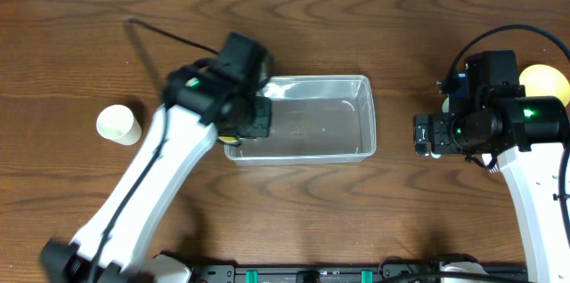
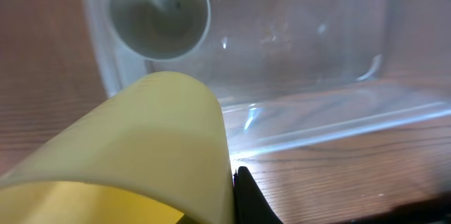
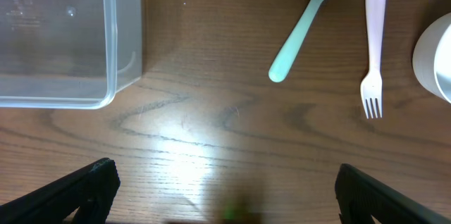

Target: Pack container

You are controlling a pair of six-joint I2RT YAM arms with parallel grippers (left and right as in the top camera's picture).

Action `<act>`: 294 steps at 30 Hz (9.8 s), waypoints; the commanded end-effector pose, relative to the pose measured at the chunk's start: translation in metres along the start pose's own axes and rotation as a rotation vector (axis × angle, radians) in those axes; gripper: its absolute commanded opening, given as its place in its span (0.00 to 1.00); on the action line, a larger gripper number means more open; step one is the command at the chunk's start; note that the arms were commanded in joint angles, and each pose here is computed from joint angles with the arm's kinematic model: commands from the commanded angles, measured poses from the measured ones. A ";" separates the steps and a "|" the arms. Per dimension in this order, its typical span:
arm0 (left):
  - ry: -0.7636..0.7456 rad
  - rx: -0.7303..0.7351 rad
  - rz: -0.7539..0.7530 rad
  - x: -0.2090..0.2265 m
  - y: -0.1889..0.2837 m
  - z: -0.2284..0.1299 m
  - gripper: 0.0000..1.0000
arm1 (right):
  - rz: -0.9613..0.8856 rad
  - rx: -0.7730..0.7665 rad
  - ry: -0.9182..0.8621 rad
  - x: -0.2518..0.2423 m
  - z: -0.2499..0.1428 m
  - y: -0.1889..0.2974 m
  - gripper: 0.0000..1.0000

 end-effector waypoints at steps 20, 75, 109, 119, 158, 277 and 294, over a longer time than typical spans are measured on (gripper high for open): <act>-0.022 0.255 0.066 0.007 -0.112 -0.002 0.06 | -0.004 -0.011 -0.001 -0.003 0.003 0.003 0.99; 0.766 0.288 0.187 0.273 -0.085 -0.037 0.73 | -0.007 -0.003 -0.001 -0.003 0.002 0.003 0.99; 0.337 -0.158 0.213 0.124 0.056 0.004 0.06 | -0.008 -0.062 -0.113 -0.016 0.014 0.004 0.99; -0.121 -0.327 0.050 -0.024 0.077 0.041 0.06 | -0.010 -0.065 -0.122 -0.019 0.015 0.004 0.99; -0.190 0.083 0.101 -0.016 -0.118 0.094 0.10 | -0.014 -0.050 -0.122 -0.019 0.012 0.004 0.99; 0.404 -0.087 0.066 0.153 -0.010 -0.043 0.74 | 0.176 -0.303 0.465 0.127 0.100 0.030 0.01; 0.404 -0.087 0.066 0.153 -0.011 -0.043 0.74 | 0.150 0.036 0.690 0.213 0.031 -0.049 0.01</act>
Point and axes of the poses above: each gripper's point midway between its finger pads, its own y axis back along the fingers, its own x axis along the line the jaws close on, z = x × y, the point moved 9 cm from there along y, back along the fingers, and after that the axes turned 14 degrees about -y, right-handed, at the moved point
